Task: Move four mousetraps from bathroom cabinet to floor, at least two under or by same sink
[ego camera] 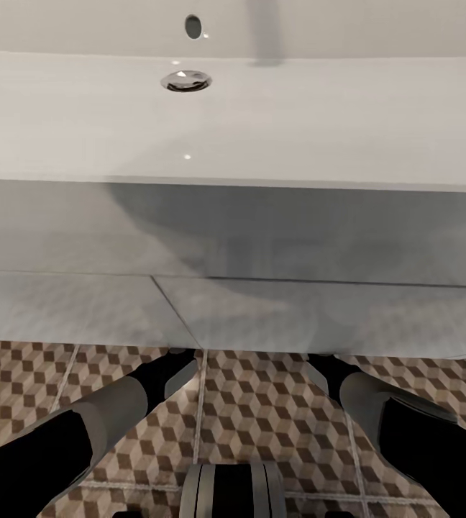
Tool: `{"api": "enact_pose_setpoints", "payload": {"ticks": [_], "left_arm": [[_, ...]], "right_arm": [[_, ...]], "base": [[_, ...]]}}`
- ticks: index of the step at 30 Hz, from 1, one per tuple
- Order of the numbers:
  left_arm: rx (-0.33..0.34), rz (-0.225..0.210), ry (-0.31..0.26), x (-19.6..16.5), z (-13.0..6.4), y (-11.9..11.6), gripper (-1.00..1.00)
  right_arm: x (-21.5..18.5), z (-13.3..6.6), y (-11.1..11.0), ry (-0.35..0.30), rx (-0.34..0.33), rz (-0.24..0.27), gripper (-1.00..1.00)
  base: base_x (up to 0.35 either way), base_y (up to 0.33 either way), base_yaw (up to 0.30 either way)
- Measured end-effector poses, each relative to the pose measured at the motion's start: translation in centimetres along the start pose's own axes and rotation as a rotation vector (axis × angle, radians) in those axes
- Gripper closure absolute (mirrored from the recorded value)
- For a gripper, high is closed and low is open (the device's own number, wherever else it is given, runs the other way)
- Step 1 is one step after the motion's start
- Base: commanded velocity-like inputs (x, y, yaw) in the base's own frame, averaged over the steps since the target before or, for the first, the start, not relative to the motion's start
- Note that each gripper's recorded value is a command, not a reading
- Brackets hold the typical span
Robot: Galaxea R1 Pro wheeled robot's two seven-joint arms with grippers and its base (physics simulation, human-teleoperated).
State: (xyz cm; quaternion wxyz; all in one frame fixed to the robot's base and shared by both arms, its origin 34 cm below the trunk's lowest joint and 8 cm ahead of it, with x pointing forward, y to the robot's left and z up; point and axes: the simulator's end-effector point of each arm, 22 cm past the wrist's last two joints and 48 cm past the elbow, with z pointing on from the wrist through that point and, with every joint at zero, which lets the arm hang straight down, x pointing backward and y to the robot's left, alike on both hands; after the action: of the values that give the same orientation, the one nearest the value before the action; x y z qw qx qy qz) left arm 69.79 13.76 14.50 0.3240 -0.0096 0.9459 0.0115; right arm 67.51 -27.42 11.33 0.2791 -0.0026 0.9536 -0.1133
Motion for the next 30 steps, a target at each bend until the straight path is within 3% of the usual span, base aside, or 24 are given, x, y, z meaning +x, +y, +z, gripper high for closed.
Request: {"api": "enact_pose_setpoints", "payload": {"ticks": [30], "left_arm": [[-0.001, -0.006, 0.02, 1.1, 1.1, 0.0, 1.0]], "right_arm": [[1.7, 0.9, 0.7, 0.023, -0.007, -0.019, 1.0]], "base": [[0.0, 0.0, 0.038]]}}
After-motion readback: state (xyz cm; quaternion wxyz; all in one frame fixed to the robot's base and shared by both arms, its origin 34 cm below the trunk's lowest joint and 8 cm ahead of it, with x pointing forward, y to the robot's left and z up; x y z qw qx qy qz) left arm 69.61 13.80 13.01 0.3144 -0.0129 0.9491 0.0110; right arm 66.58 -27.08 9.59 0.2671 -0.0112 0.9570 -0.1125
